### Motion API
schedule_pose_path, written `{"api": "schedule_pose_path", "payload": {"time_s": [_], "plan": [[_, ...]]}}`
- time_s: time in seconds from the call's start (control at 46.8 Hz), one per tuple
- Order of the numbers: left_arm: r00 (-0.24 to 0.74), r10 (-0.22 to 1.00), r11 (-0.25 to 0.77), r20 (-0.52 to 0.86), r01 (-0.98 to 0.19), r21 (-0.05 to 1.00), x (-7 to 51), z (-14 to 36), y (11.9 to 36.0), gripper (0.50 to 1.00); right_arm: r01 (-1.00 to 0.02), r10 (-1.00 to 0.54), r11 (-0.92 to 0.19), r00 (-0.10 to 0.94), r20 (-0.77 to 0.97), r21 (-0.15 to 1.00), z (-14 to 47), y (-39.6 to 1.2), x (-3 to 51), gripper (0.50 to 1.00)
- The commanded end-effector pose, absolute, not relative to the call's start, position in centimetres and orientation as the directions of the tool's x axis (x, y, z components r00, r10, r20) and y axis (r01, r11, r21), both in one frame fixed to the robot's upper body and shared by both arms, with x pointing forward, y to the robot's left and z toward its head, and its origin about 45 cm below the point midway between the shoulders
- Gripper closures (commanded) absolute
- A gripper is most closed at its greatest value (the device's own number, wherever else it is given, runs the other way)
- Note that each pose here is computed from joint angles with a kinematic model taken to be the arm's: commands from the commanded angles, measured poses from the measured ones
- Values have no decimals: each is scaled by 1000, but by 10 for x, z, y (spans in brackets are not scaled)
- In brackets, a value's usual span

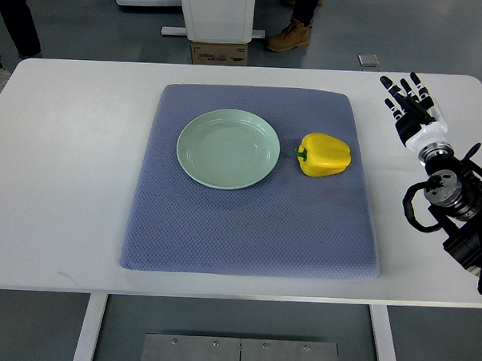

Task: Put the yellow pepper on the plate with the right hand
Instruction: 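Reach the right hand over the yellow pepper, fingers open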

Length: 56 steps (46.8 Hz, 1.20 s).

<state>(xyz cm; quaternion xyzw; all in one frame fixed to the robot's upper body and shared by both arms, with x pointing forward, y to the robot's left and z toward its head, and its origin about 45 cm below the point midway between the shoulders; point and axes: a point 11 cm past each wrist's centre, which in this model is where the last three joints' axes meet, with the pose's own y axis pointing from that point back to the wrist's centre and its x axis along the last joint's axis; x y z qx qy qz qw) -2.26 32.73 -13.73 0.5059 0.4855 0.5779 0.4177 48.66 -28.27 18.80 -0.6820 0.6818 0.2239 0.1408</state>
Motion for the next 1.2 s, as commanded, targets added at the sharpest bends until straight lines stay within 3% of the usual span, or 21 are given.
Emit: {"api": "schedule_pose_path", "payload": {"time_s": [0.0, 0.32, 0.448, 0.726, 1.004, 1.174], "plan": [[-140, 974, -180, 180, 8, 984, -22, -137, 327, 500, -987, -920, -105, 50, -390, 122, 187, -270, 486, 500], [-140, 974, -180, 180, 8, 984, -22, -137, 327, 500, -927, -891, -367, 328, -315, 72, 203, -234, 479, 500], [-140, 974, -179, 178, 9, 984, -23, -137, 327, 500, -871, -867, -488, 474, -153, 63, 224, -218, 473, 500], [-140, 974, -180, 180, 9, 984, -23, -137, 327, 500, -755, -711, -637, 653, 261, 153, 236, -203, 469, 507], [-140, 974, -179, 178, 8, 984, -22, -137, 327, 500, -719, -472, -649, 636, 610, 247, 254, -193, 479, 507], [-139, 974, -180, 180, 9, 984, -23, -137, 327, 500, -717, -355, -636, 599, 718, 284, 252, -190, 479, 502]]}}
